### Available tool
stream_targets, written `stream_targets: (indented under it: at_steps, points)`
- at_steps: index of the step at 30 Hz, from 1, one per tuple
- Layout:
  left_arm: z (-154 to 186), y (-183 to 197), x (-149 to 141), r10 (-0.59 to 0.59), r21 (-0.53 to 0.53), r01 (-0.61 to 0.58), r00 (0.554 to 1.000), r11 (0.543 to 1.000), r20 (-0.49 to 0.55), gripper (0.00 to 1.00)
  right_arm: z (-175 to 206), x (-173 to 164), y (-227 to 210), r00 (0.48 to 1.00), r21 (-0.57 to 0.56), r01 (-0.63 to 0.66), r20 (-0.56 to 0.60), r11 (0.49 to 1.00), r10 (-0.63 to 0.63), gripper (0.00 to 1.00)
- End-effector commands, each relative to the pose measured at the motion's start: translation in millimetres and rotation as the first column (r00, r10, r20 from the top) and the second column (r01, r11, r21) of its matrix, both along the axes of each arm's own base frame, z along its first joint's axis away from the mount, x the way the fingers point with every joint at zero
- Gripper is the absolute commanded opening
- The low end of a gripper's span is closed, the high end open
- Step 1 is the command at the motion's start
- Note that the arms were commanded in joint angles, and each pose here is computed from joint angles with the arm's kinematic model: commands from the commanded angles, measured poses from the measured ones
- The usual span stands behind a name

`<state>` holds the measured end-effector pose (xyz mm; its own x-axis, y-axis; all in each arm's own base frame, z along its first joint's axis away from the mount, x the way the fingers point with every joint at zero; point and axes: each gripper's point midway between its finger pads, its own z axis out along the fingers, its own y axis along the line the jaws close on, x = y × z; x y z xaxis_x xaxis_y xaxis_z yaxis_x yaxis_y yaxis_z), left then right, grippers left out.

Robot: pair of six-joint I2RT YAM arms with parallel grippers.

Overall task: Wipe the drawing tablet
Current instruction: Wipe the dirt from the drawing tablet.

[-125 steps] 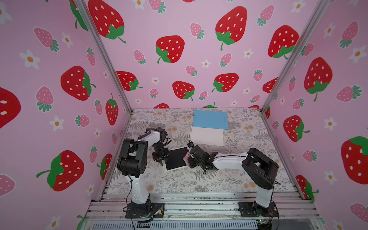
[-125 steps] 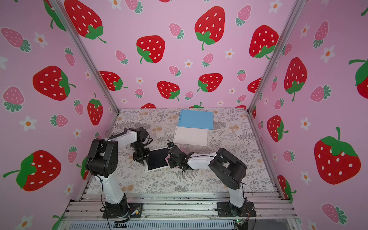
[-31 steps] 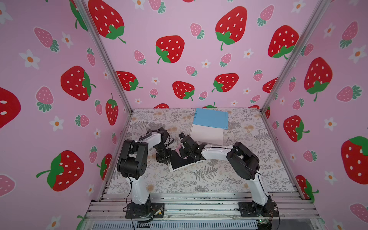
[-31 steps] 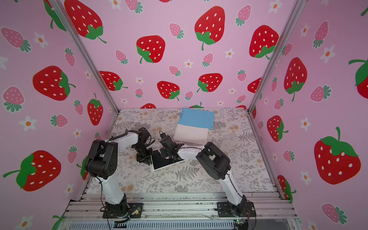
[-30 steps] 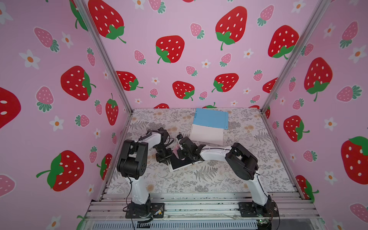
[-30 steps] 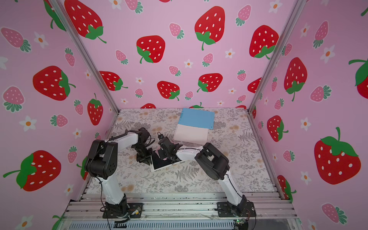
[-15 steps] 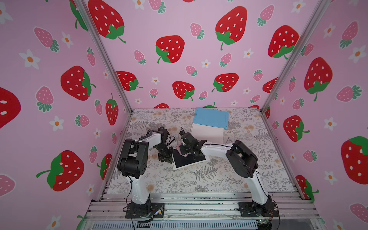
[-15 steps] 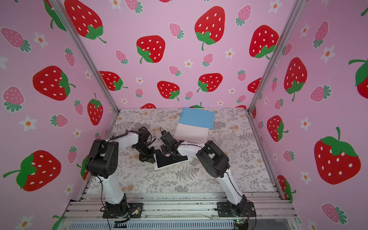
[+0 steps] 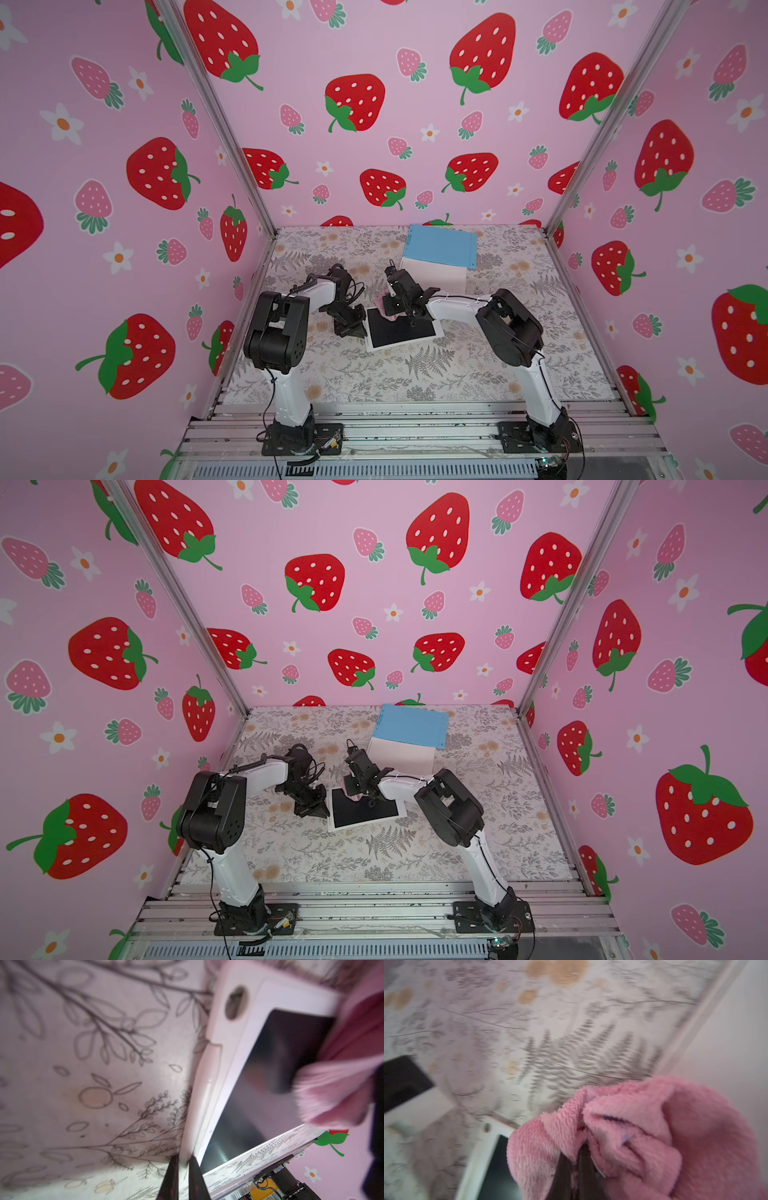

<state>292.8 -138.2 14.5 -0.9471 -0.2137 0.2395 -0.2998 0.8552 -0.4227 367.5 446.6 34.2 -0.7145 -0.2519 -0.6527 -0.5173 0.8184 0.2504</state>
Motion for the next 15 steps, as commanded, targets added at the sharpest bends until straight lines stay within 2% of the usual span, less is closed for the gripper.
stream_targets:
  at_steps: [1, 6, 8, 12, 15]
  points:
    - [-59.2, 28.1, -6.0, 0.012, 0.17, -0.007, 1.0, 0.985, -0.025, 0.09, -37.2, -23.7, -5.1, 0.997, -0.1, -0.037, -0.074, 0.994, 0.03, 0.0]
    - [-61.4, 30.4, -7.9, 0.036, 0.168, -0.029, 0.999, 0.985, -0.033, 0.09, -37.8, -2.2, -45.5, 0.996, -0.106, 0.051, -0.063, 0.993, -0.058, 0.0]
    - [-62.6, 30.3, -8.5, 0.037, 0.168, -0.03, 0.999, 0.985, -0.037, 0.09, -31.2, -6.5, -31.8, 0.999, -0.092, 0.007, -0.049, 0.996, -0.011, 0.0]
    - [-65.2, 31.0, -10.0, 0.053, 0.16, -0.045, 0.998, 0.986, -0.046, 0.09, -21.5, -35.7, 26.7, 0.989, -0.065, -0.145, -0.026, 0.987, 0.143, 0.0]
    - [-67.3, 32.6, -11.7, 0.059, 0.16, -0.05, 0.997, 0.986, -0.054, 0.09, -26.6, -38.7, 30.8, 0.99, -0.079, -0.137, -0.032, 0.987, 0.135, 0.0]
